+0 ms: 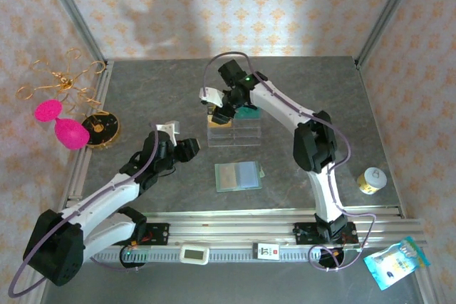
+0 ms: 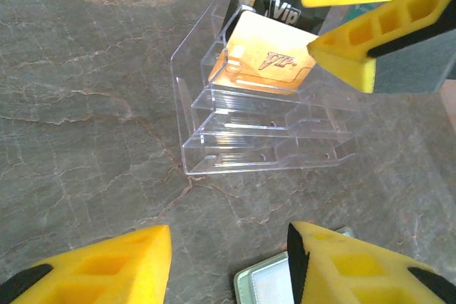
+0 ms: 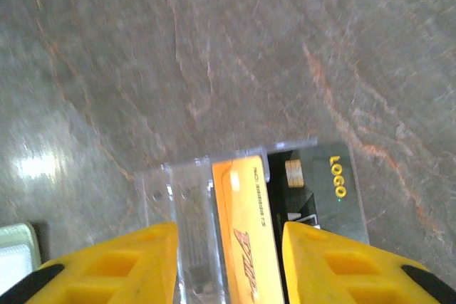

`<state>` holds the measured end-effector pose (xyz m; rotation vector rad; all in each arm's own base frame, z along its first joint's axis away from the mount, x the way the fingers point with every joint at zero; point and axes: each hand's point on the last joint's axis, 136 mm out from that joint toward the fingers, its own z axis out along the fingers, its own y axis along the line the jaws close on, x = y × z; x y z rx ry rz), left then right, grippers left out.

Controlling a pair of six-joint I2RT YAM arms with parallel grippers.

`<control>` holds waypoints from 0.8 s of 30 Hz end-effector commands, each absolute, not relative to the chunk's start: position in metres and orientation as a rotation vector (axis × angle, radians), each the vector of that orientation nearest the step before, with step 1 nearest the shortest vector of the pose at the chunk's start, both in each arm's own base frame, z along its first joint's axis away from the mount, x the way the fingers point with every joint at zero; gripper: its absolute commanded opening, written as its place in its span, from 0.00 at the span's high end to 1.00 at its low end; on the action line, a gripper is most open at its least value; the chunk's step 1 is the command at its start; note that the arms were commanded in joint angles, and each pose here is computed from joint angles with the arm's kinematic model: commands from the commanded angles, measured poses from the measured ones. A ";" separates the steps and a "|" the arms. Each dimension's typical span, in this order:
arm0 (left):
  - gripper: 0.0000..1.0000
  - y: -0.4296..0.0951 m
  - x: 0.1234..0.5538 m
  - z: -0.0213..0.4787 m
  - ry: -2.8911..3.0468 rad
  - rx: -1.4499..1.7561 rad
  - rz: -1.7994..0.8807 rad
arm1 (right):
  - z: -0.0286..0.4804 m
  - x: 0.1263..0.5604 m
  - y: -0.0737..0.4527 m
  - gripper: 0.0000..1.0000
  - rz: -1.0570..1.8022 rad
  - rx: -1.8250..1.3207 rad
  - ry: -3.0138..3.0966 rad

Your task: Take the credit cards out of the card holder

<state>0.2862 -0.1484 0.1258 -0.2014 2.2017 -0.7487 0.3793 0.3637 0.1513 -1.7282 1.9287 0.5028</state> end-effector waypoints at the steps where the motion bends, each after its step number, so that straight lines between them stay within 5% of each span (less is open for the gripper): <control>1: 0.52 -0.151 0.287 0.137 2.127 -0.223 -0.829 | 0.212 0.368 0.374 0.58 0.581 -1.544 1.879; 8: 0.52 -0.155 0.276 0.134 2.088 -0.244 -0.927 | 0.239 0.347 0.375 0.58 0.756 -1.017 1.949; 14: 0.51 -0.153 0.261 0.123 2.077 -0.266 -0.989 | 0.172 0.309 0.333 0.58 0.742 -0.589 2.160; 24: 0.52 -0.157 0.247 0.107 2.102 -0.274 -1.055 | 0.058 0.207 0.324 0.58 0.445 -0.733 2.478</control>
